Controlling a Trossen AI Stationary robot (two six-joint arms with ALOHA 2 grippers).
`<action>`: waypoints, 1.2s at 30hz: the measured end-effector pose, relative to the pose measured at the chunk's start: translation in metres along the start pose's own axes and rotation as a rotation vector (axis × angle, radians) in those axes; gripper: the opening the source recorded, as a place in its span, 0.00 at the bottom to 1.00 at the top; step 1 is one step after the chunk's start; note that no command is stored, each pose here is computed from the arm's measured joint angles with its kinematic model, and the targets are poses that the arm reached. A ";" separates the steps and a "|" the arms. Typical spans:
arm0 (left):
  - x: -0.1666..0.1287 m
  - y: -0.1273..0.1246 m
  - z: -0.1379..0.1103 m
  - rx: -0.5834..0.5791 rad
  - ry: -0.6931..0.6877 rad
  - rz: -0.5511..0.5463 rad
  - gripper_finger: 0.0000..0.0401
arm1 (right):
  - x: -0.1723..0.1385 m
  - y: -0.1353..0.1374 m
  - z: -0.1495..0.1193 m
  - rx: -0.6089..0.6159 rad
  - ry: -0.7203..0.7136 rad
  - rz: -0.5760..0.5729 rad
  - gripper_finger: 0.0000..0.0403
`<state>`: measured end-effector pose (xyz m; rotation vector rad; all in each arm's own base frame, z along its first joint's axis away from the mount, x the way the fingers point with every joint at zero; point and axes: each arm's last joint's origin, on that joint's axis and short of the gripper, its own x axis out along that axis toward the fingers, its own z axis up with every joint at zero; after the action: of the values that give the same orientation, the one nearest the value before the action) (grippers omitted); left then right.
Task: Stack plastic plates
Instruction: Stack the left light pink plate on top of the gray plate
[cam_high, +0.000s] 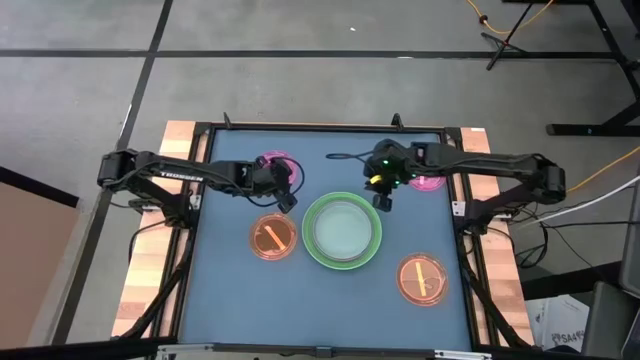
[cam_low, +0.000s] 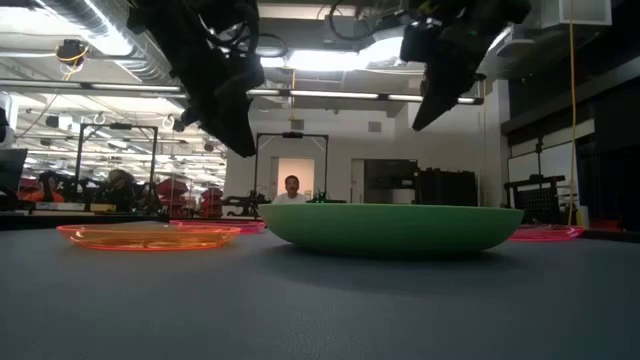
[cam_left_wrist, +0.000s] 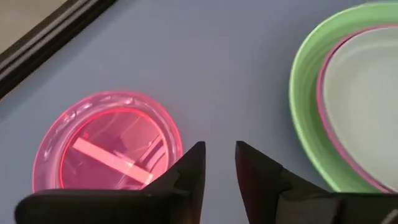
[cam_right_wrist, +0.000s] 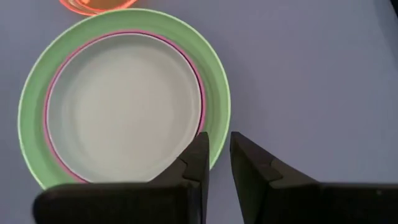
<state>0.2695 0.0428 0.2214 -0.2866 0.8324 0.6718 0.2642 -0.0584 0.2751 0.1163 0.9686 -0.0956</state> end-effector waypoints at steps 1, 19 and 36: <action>0.001 0.001 0.000 0.000 0.008 0.006 0.23 | -0.002 0.000 -0.005 0.008 -0.016 -0.001 0.14; 0.046 0.011 -0.007 -0.011 0.123 0.109 0.35 | 0.001 -0.001 -0.099 0.247 -0.004 -0.181 0.14; 0.060 0.026 -0.005 -0.051 0.142 0.178 0.32 | 0.012 -0.002 -0.104 0.252 -0.053 -0.180 0.14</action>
<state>0.2785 0.0866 0.1733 -0.3113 0.9850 0.8476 0.1863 -0.0459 0.2067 0.2570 0.9101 -0.3848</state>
